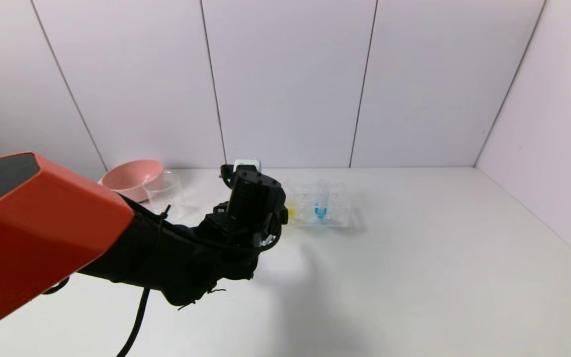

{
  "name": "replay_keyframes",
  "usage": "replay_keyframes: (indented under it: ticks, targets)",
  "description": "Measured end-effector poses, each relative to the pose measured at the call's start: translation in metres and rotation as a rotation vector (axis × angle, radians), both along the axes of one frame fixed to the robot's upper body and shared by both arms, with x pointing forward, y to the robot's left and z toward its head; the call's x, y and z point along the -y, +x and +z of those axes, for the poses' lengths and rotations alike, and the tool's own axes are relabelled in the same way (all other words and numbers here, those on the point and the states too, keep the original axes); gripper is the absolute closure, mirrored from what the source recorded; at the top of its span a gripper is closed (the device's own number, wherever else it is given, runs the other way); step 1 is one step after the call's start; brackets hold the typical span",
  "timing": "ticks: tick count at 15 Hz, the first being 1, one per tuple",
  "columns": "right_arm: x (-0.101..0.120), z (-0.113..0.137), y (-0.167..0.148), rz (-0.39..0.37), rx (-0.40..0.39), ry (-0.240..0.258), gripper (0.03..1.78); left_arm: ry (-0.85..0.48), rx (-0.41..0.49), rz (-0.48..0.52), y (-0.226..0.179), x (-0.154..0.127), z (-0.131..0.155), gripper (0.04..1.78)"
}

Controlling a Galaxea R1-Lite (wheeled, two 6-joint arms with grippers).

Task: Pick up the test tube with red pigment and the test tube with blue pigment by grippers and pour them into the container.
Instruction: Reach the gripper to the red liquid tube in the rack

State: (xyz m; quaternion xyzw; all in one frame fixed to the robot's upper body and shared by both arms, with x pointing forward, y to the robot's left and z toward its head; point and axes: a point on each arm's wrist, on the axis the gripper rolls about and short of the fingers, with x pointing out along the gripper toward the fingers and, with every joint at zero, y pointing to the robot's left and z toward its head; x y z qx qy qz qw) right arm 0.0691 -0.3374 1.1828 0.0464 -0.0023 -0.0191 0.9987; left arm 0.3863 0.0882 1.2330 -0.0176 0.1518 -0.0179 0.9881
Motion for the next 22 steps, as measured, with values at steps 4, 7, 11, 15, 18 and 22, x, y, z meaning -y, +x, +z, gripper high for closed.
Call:
replay_keyframes:
  ticks: [4,7,11,15,18,22]
  targets:
    - [0.000,0.000,0.000,0.000,0.000,0.000,0.04,0.012,0.027,0.017,0.025,-0.002,-0.011,0.06]
    - [0.000,0.000,0.000,0.000,0.000,0.000,0.04,0.017,0.049,0.004,0.036,-0.003,-0.016,0.06]
    - [0.000,0.000,0.000,0.000,0.000,0.000,0.04,0.012,0.073,-0.002,0.041,-0.002,-0.018,0.06]
    - [0.000,0.000,0.000,0.000,0.000,0.000,0.04,0.014,0.073,0.001,0.042,-0.002,-0.019,0.23]
    - [0.000,0.000,0.000,0.000,0.000,0.000,0.04,0.012,0.074,0.003,0.043,-0.002,-0.020,0.63]
    - [0.000,0.000,0.000,0.000,0.000,0.000,0.04,0.008,0.073,0.004,0.042,-0.003,-0.020,1.32]
